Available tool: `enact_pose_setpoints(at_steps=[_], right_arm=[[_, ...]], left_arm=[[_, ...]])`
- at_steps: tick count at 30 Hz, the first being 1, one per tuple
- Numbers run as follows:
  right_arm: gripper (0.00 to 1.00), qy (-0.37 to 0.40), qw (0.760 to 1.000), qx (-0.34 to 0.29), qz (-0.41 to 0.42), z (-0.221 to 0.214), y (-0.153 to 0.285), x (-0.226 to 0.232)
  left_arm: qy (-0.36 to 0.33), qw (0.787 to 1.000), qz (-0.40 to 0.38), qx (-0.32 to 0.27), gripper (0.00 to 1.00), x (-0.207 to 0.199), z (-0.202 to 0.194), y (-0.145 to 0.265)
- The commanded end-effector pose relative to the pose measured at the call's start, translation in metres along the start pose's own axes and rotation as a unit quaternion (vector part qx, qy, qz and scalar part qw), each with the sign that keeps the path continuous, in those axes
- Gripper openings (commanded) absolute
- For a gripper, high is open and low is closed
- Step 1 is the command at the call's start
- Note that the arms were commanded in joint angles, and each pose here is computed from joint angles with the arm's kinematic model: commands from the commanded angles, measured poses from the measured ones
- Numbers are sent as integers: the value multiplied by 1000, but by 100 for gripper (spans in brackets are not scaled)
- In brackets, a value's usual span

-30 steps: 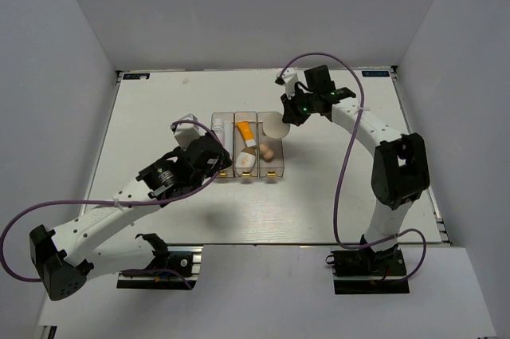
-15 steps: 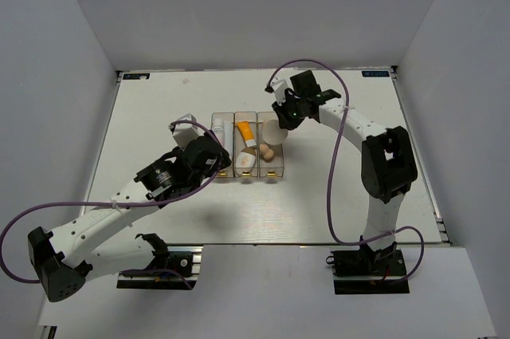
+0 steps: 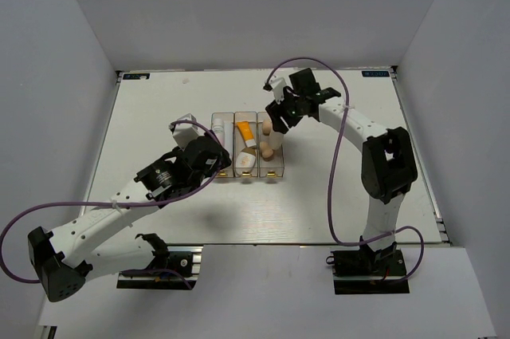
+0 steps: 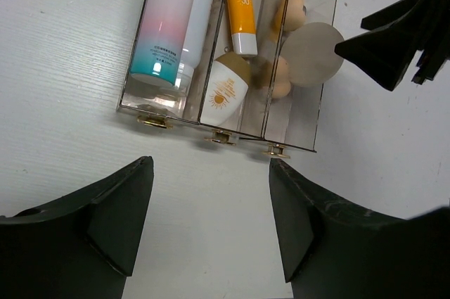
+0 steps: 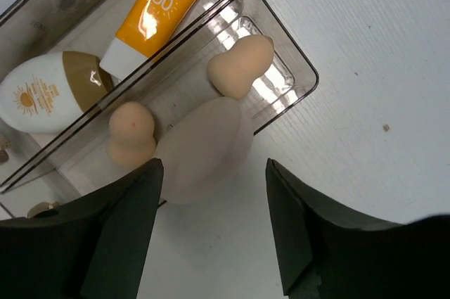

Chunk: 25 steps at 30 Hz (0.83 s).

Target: Organize the makeup

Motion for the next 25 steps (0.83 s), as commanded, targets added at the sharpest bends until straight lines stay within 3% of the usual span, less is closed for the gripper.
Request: enact_pose_setpoints(at_steps=[1,4,6,10,14,21,25], right_arm=[[69,3,998,-55,-19,29,38,-9],[85,-20,996,-87,-24,26,53,-7],[86,-38,993,-113,-23,19,66,-7],[86,-94,987,-131,-28,14,89,-10],[89,-116,982,-140,-46,15,110,-10],[89,-133,961,-194,-145,12,144,-16],[89,-164,954,-188,-166,3,147,-14]], left_arm=[[7,1000,-13,-11,77,-7,7,4],[3,1000,-25,-7,85,-11,6,4],[-3,1000,-28,-2,93,-13,5,4],[-12,999,-48,1,98,-20,6,7],[-12,997,-72,10,98,-25,3,8],[-14,996,-80,25,98,-31,-3,9],[-13,996,-88,29,98,-34,-3,10]])
Point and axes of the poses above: each gripper's point midway between its finger pads, its own y axis back along the fingers, its own x axis along the line the jaws close on, z = x × y, the point moved 3 cm from there along y, back along the fingers, and after that the axes turned 14 degrees about y, right-handed, at the moved point
